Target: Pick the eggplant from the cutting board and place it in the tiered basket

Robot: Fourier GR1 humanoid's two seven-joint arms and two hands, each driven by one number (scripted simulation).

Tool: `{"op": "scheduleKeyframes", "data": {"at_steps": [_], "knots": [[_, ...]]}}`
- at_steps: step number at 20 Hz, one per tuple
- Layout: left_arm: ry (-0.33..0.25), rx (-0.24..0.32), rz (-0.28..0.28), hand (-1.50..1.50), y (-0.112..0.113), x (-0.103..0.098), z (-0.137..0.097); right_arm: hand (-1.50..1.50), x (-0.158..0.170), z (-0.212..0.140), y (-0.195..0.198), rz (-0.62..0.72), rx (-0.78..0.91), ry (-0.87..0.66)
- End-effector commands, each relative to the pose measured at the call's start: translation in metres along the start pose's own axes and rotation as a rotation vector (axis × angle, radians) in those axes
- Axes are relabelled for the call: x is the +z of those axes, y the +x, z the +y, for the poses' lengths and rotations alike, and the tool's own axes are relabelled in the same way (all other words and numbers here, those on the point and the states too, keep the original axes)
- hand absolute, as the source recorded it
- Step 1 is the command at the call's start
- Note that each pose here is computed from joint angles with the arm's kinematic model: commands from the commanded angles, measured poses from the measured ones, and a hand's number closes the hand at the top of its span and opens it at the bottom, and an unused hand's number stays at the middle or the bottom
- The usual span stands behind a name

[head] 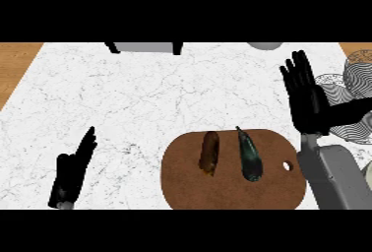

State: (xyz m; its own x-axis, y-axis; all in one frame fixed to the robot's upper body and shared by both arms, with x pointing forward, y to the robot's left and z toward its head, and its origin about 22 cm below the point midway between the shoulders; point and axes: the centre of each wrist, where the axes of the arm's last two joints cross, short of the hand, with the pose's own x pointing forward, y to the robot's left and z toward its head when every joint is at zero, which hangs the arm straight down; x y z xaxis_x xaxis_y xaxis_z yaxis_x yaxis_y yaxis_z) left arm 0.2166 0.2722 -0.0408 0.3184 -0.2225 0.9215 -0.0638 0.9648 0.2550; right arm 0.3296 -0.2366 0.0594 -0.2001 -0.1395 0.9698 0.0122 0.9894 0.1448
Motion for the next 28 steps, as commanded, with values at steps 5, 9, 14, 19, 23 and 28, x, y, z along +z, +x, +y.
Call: {"op": "scheduleKeyframes", "data": {"at_steps": [5, 9, 14, 19, 23, 28], "knots": [[-0.045, 0.073, -0.176, 0.00, 0.066, -0.018, 0.023, 1.50, 0.005, 0.095, 0.016, 0.017, 0.073, 0.283], [-0.075, 0.111, -0.171, 0.00, 0.062, -0.022, 0.016, -1.50, 0.030, 0.018, -0.054, 0.342, 0.418, -0.242], [-0.111, 0.129, -0.164, 0.00, 0.074, -0.024, 0.026, -1.50, 0.057, 0.077, -0.049, 0.233, 0.525, -0.259], [-0.108, 0.098, -0.161, 0.00, 0.078, -0.019, 0.035, -1.50, 0.022, 0.053, -0.002, 0.289, 0.868, -0.154], [-0.104, 0.117, -0.161, 0.00, 0.076, -0.017, 0.036, -1.50, 0.014, 0.045, 0.019, 0.447, 1.165, 0.005], [-0.120, 0.123, -0.165, 0.00, 0.080, -0.020, 0.037, -1.50, 0.014, 0.081, 0.041, 0.710, 1.290, 0.316]]}}
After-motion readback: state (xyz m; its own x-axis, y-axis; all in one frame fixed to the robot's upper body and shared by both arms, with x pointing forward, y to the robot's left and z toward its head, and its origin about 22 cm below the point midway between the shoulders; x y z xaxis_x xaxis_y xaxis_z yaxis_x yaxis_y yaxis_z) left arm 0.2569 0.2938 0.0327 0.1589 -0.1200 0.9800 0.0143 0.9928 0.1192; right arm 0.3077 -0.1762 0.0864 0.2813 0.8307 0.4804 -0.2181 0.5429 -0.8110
